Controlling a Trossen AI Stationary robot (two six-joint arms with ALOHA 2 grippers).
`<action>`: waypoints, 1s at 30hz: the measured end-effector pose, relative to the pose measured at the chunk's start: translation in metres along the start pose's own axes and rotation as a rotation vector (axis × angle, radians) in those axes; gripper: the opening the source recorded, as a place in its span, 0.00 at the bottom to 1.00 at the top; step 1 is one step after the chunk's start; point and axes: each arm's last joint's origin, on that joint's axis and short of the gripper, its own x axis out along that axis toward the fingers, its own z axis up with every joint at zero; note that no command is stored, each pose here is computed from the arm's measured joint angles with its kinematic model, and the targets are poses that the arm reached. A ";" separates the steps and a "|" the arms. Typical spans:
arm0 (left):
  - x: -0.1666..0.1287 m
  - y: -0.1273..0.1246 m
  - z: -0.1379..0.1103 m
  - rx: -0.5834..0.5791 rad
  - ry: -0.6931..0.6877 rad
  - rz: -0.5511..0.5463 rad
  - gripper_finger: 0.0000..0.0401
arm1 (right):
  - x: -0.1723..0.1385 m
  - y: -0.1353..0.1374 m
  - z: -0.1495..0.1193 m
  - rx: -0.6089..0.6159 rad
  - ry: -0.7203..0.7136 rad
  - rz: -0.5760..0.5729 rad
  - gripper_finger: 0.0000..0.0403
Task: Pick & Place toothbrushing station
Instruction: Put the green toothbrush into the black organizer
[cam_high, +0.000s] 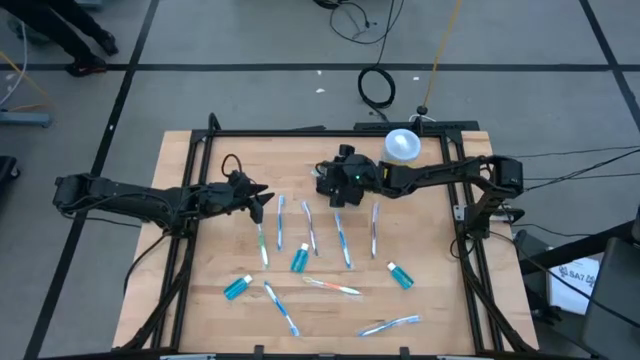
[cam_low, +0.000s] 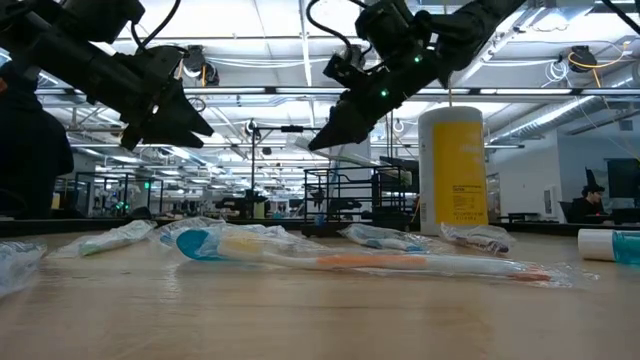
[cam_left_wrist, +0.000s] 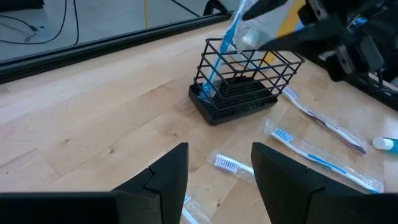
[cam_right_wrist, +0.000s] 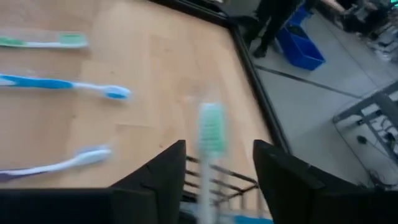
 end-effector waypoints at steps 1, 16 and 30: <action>0.000 0.000 0.000 0.000 0.000 0.000 0.45 | 0.001 -0.003 -0.002 0.002 0.006 -0.001 0.39; 0.000 0.000 0.000 0.000 0.000 0.000 0.45 | 0.002 -0.010 -0.007 0.019 0.037 -0.015 0.02; 0.000 0.000 -0.001 -0.004 0.016 -0.012 0.45 | -0.048 -0.020 0.017 0.258 -0.189 -0.190 0.00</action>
